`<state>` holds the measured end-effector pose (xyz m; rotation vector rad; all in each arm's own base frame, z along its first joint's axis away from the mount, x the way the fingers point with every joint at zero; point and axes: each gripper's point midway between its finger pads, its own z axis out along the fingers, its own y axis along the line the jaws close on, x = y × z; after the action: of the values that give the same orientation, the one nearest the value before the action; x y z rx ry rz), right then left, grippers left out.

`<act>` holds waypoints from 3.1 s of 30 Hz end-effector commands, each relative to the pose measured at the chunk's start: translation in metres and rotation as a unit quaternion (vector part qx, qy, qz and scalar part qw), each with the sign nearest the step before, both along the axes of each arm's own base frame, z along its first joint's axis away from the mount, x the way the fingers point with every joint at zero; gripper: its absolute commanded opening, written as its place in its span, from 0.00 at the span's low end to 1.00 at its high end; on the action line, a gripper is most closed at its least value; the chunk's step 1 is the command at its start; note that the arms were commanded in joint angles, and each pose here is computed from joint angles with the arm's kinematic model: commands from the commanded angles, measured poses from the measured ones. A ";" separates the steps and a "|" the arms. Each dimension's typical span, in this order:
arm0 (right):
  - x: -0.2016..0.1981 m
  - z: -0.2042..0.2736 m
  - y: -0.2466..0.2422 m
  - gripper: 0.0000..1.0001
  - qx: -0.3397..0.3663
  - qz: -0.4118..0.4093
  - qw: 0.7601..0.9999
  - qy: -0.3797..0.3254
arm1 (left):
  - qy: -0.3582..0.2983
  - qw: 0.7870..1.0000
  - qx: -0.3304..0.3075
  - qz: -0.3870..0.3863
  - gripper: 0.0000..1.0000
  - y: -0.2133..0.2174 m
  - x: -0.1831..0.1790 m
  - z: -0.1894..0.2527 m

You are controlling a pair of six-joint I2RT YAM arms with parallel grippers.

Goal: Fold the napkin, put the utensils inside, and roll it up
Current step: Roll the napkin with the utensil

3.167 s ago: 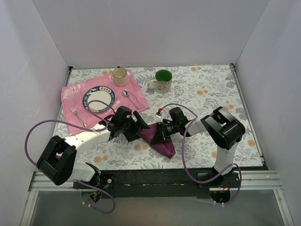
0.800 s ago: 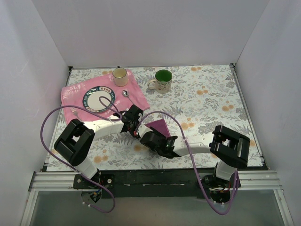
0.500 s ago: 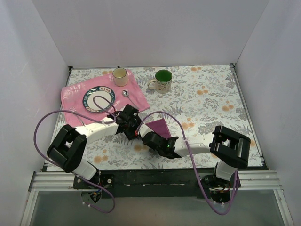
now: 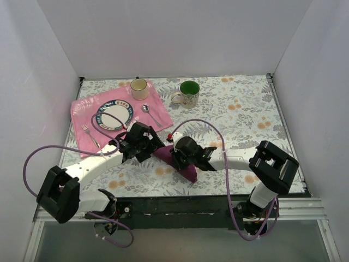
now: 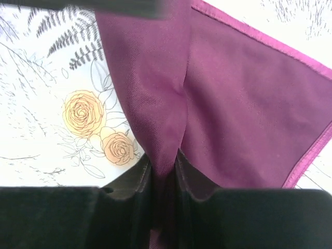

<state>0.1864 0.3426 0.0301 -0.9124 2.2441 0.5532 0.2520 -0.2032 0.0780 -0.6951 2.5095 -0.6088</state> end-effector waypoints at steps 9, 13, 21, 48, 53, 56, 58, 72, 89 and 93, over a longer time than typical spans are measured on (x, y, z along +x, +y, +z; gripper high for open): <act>-0.021 -0.024 -0.004 0.22 0.112 0.002 0.961 0.251 | 0.046 0.997 -0.060 -0.005 0.88 -0.016 -0.022 0.012; -0.027 -0.025 -0.007 0.23 0.162 0.005 0.939 0.304 | 0.061 0.996 -0.064 -0.026 0.86 -0.033 -0.018 0.004; -0.027 -0.029 -0.012 0.23 0.200 0.004 0.915 0.350 | 0.107 0.993 -0.047 0.004 0.89 -0.041 -0.019 -0.021; 0.015 0.016 -0.044 0.73 -0.013 0.012 0.988 0.150 | 0.090 0.996 0.011 0.027 0.39 -0.031 -0.004 -0.043; 0.016 0.033 -0.048 0.80 -0.049 0.028 0.996 0.071 | 0.083 0.996 0.010 0.020 0.35 -0.033 0.000 -0.038; 0.016 0.041 -0.047 0.84 -0.061 0.046 0.997 -0.003 | 0.082 0.996 0.009 0.017 0.35 -0.034 0.001 -0.036; 0.013 0.044 -0.043 0.86 -0.070 0.063 0.994 -0.063 | 0.084 0.996 0.005 0.015 0.35 -0.035 0.000 -0.035; 0.020 0.011 -0.017 0.85 -0.206 0.080 0.938 -0.266 | 0.101 0.995 -0.019 0.009 0.32 -0.034 -0.002 -0.033; -0.011 -0.011 -0.012 0.30 -0.146 0.056 0.977 -0.147 | 0.044 0.999 -0.029 -0.010 0.65 -0.014 0.015 -0.012; -0.025 -0.011 -0.002 0.30 -0.096 0.064 0.990 -0.080 | 0.002 0.999 -0.029 -0.018 0.77 -0.006 0.023 0.009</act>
<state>0.1892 0.3347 0.0274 -1.1668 1.9821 0.0938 0.2626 -0.2144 0.0542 -0.7738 2.6308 -0.6255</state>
